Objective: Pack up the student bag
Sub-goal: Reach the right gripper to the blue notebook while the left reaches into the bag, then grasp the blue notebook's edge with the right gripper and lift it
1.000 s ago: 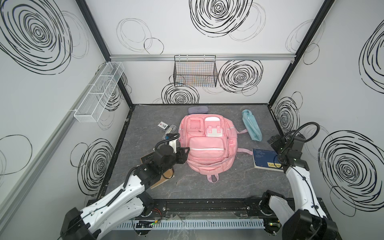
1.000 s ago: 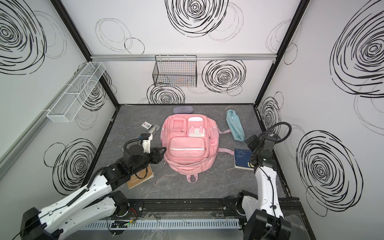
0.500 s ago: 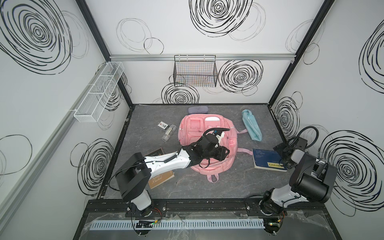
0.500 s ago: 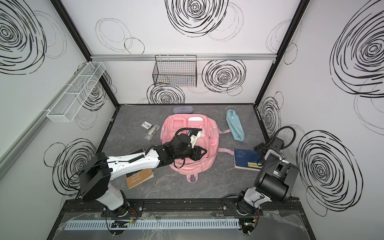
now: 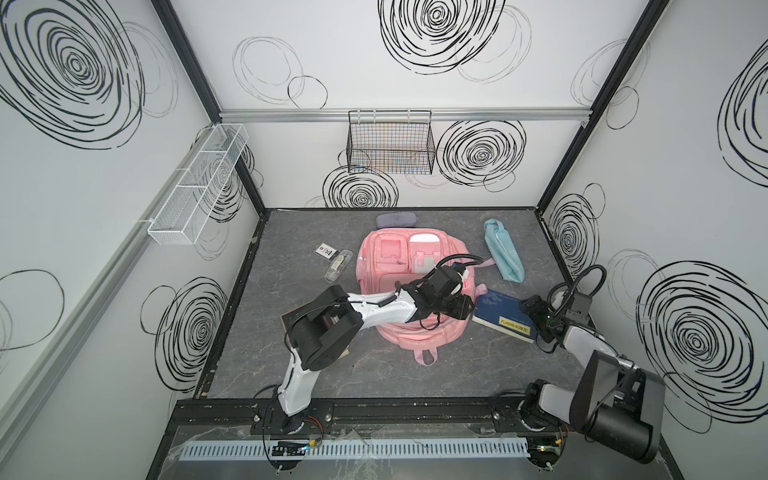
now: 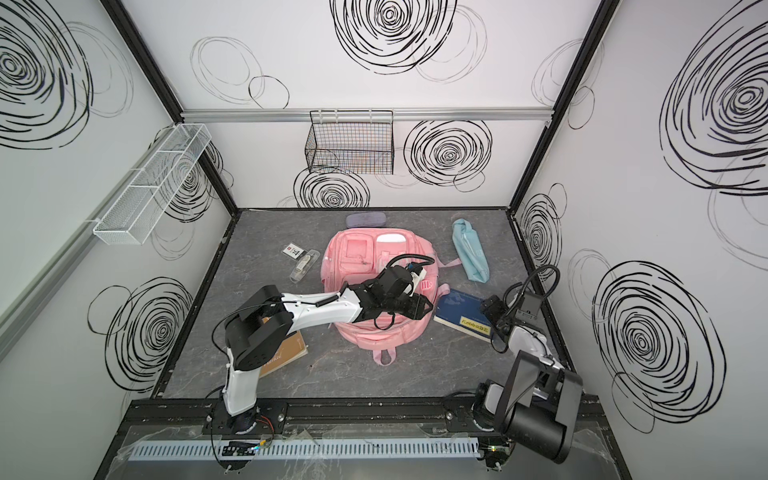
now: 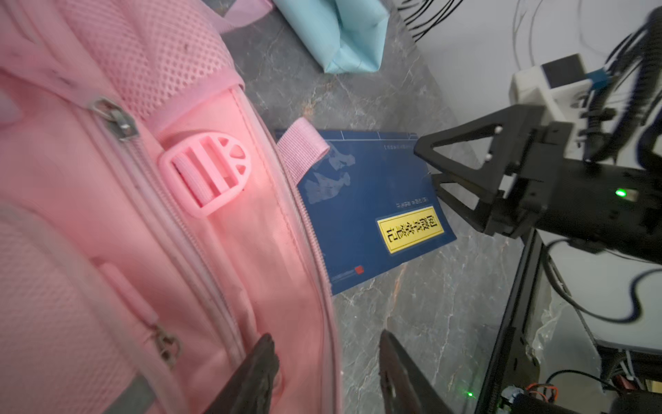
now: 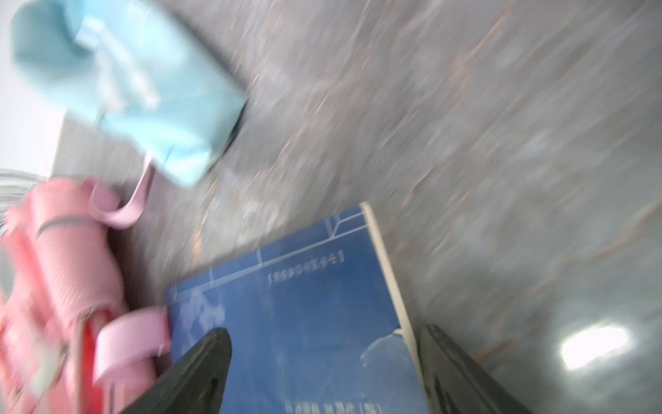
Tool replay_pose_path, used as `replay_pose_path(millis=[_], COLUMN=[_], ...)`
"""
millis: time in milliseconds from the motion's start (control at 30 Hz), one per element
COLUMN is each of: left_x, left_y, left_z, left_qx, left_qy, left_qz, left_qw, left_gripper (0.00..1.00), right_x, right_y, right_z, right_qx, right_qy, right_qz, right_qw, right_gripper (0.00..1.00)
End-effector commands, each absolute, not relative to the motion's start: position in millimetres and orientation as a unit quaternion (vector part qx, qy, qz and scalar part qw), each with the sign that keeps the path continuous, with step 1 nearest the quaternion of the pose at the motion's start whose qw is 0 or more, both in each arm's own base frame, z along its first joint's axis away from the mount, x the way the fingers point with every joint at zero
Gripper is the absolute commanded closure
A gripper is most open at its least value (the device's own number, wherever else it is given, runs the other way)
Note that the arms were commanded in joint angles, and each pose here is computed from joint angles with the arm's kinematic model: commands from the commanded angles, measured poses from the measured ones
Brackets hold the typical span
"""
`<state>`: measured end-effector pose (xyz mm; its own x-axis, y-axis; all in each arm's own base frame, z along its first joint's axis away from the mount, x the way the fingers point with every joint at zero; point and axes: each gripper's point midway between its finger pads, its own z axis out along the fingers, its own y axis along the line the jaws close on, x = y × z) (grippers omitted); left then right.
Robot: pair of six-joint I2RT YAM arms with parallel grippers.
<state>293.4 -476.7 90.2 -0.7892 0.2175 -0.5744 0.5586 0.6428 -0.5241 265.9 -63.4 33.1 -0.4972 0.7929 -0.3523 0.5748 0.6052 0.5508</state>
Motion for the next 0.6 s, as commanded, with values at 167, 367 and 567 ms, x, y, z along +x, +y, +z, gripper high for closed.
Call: replay_pose_path(millis=[167, 367, 567], left_x=[320, 329, 331], left_y=[-522, -533, -519], left_z=[89, 40, -6], left_qx=[0.261, 0.261, 0.245], left_qy=[0.862, 0.882, 0.904], left_qz=[-0.346, -0.318, -0.286], left_qw=[0.262, 0.232, 0.202], left_gripper=[0.48, 0.47, 0.48], right_x=[231, 231, 233], right_y=[-30, -23, -8], right_z=[12, 8, 17], right_qx=[0.426, 0.419, 0.391], right_qy=[0.840, 0.841, 0.834], right_qz=[0.236, 0.264, 0.315], right_qw=[0.240, 0.217, 0.228], right_gripper=[0.20, 0.23, 0.36])
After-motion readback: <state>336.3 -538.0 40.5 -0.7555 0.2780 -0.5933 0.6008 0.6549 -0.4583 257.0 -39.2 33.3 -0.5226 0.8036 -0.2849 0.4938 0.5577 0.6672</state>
